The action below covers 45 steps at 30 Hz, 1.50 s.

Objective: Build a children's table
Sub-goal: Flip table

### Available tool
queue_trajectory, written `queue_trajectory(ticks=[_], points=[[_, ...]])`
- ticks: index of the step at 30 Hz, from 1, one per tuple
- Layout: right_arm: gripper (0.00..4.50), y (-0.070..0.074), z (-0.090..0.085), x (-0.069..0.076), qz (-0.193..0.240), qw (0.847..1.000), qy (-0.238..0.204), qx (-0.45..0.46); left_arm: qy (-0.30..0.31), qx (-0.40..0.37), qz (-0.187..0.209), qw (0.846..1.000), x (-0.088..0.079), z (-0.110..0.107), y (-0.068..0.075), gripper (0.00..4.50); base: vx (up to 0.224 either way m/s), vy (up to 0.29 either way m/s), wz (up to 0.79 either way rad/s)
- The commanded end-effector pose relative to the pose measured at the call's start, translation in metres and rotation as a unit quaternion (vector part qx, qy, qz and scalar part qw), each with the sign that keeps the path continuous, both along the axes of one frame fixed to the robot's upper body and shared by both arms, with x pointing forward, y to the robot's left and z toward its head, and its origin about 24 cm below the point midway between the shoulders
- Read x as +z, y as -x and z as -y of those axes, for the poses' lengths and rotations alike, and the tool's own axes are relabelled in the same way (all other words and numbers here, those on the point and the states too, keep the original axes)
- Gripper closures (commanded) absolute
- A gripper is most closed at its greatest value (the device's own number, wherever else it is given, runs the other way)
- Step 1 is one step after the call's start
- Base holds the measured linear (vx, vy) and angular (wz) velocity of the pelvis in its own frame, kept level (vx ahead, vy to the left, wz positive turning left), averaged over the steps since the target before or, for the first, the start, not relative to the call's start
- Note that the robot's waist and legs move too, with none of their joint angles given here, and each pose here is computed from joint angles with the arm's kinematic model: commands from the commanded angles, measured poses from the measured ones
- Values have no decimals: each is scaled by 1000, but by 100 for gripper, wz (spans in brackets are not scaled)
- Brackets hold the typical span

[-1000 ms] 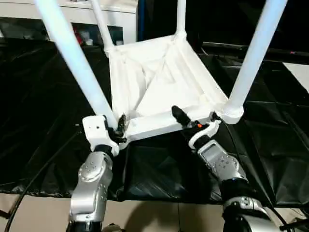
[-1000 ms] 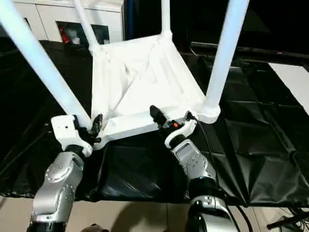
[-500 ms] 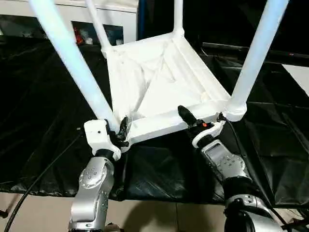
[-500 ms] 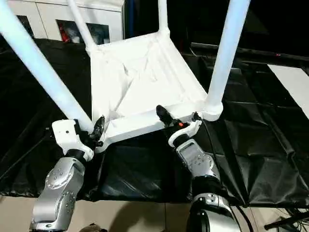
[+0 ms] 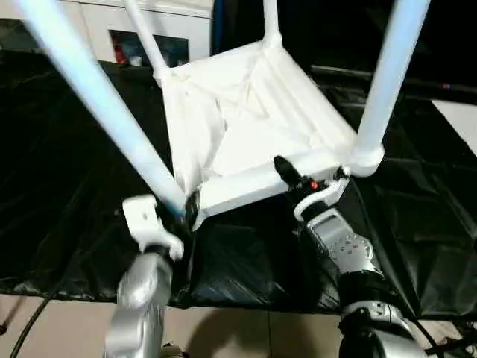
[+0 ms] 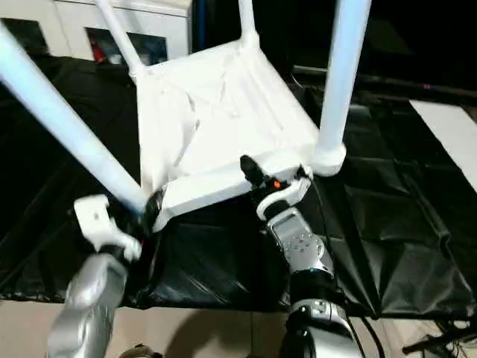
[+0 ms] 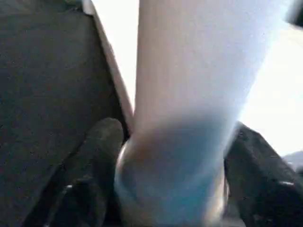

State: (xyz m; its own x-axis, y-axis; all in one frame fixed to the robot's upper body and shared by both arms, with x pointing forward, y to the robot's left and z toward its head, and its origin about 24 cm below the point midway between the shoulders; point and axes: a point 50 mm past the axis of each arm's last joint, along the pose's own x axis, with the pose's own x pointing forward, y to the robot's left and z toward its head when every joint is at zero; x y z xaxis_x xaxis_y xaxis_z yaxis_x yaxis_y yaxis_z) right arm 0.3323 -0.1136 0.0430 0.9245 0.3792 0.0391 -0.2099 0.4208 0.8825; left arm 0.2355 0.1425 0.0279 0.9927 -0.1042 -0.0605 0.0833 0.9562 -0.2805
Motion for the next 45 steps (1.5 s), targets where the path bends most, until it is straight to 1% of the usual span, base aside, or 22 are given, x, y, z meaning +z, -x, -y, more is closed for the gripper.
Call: queue_trajectory(ticks=[1, 4, 6, 8, 12, 15, 18, 20, 21, 24, 25, 27, 28, 29, 31, 33, 34, 37, 40, 41, 43, 45], points=[[248, -3, 24, 15, 35, 996, 50, -64, -17, 27, -47, 998, -17, -12, 12, 79, 0, 0, 0], [249, 4, 25, 14, 40, 993, 80, -72, -51, 24, -43, 997, -16, -20, 21, 79, 0, 0, 0], [249, 10, 24, 11, 41, 988, 129, -71, -77, 4, -27, 997, -10, -21, 25, 79, 0, 0, 0], [249, 12, 26, 11, 41, 983, 160, -79, -109, -30, -1, 994, 0, -19, 28, 79, 0, 0, 0], [249, 18, 36, 19, 47, 971, 204, -114, -174, -99, 40, 979, 19, -13, 36, 79, 0, 0, 0], [249, 21, 40, 24, 50, 967, 216, -128, -187, -122, 55, 973, 27, -10, 38, 79, 0, 0, 0], [249, 25, 44, 29, 56, 956, 254, -134, -206, -139, 68, 966, 35, -8, 40, 79, 0, 0, 0], [249, 29, 45, 31, 60, 947, 287, -127, -221, -132, 75, 963, 41, -11, 38, 79, 0, 0, 0], [248, 30, 45, 32, 60, 946, 294, -126, -225, -129, 77, 963, 42, -12, 37, 79, 0, 0, 0], [248, 34, 46, 38, 62, 945, 298, -120, -271, -130, 100, 949, 56, -16, 31, 79, 0, 0, 0], [248, 35, 48, 40, 61, 936, 328, -112, -292, -136, 112, 940, 65, -17, 27, 79, 0, 0, 0], [248, 35, 50, 41, 41, 925, 362, -102, -323, -155, 129, 925, 76, -16, 19, 79, 0, 0, 0], [248, 35, 50, 41, 41, 925, 362, -102, -323, -155, 129, 925, 76, -16, 19, 79, 0, 0, 0], [248, 35, 50, 43, 30, 917, 387, -91, -331, -168, 139, 918, 85, -13, 14, 79, 0, 0, 0], [248, 35, 51, 44, 23, 905, 414, -88, -338, -171, 149, 913, 92, -12, 9, 79, 0, 0, 0], [248, 34, 52, 45, 18, 901, 425, -88, -344, -174, 154, 910, 95, -11, 7, 79, 0, 0, 0], [248, 34, 53, 50, 16, 894, 438, -88, -353, -165, 163, 907, 100, -13, 0, 79, 0, 0, 0], [248, 35, 56, 52, 12, 886, 455, -92, -360, -162, 163, 904, 102, -15, -3, 79, 0, 0, 0], [248, 38, 59, 52, -8, 874, 475, -97, -370, -165, 165, 899, 105, -16, -7, 79, 0, 0, 0], [248, 38, 59, 52, -8, 874, 475, -97, -370, -165, 165, 899, 105, -16, -7, 79, 0, 0, 0], [250, 39, 59, 51, -18, 864, 492, -101, -372, -172, 172, 896, 109, -13, -11, 79, 0, 0, 0], [253, 38, 58, 50, -22, 860, 499, -102, -375, -178, 174, 893, 109, -12, -13, 79, 0, 0, 0]])
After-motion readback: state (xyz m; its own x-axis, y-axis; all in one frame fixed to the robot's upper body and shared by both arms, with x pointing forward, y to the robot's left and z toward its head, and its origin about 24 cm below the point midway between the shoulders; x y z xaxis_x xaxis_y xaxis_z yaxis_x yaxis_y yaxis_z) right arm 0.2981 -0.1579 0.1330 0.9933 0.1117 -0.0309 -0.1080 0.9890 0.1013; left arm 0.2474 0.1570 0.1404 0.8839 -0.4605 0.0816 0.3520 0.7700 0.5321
